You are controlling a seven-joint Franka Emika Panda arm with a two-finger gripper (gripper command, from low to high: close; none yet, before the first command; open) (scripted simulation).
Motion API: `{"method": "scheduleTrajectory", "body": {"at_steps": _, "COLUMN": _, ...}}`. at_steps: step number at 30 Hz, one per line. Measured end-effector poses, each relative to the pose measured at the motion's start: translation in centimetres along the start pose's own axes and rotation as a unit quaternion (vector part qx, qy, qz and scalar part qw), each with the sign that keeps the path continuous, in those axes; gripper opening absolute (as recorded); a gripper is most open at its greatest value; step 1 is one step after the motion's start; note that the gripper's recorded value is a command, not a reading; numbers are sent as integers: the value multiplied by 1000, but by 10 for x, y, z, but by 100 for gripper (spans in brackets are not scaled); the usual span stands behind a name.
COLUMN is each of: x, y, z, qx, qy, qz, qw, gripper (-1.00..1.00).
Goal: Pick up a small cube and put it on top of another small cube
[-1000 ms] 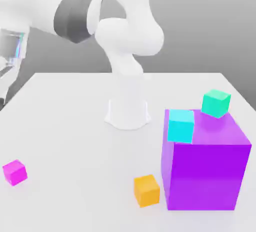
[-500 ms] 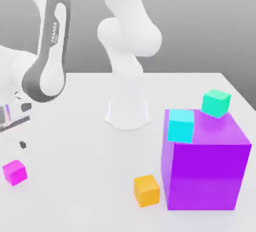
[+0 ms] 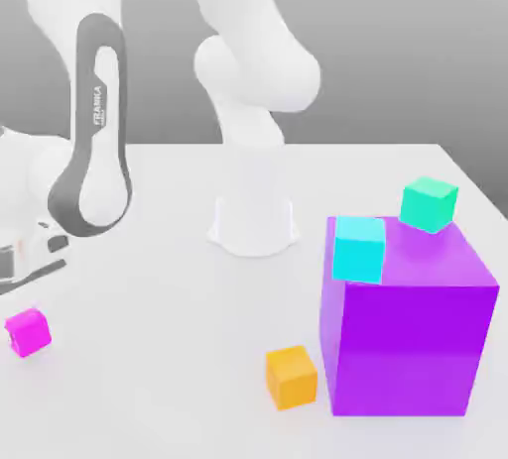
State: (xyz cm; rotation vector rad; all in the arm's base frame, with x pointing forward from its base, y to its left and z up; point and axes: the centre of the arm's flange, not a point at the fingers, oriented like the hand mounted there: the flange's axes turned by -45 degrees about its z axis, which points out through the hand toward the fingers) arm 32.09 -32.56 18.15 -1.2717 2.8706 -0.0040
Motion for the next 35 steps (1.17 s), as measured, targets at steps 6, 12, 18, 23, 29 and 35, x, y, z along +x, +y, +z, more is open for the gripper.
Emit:
{"method": "scheduleTrajectory", "body": {"at_steps": 6, "x": -81, "y": -4, "z": -60, "qx": -3, "qy": 21, "qz": -96, "qw": 995, "gripper": -100}}
{"method": "scheduleTrajectory", "body": {"at_steps": 12, "x": -188, "y": 22, "z": -120, "qx": -1, "qy": 33, "qz": -216, "qw": 976, "gripper": -100}}
{"method": "scheduleTrajectory", "body": {"at_steps": 18, "x": -270, "y": 74, "z": -180, "qx": 1, "qy": 29, "qz": -316, "qw": 948, "gripper": -100}}
{"method": "scheduleTrajectory", "body": {"at_steps": 23, "x": -335, "y": 146, "z": -227, "qx": 1, "qy": 17, "qz": -415, "qw": 910, "gripper": -100}}
{"method": "scheduleTrajectory", "body": {"at_steps": 29, "x": -381, "y": 231, "z": -249, "qx": -1, "qy": 0, "qz": -511, "qw": 860, "gripper": -100}}
{"method": "scheduleTrajectory", "body": {"at_steps": 35, "x": -382, "y": 236, "z": -212, "qx": -1, "qy": -1, "qz": -515, "qw": 857, "gripper": 100}}
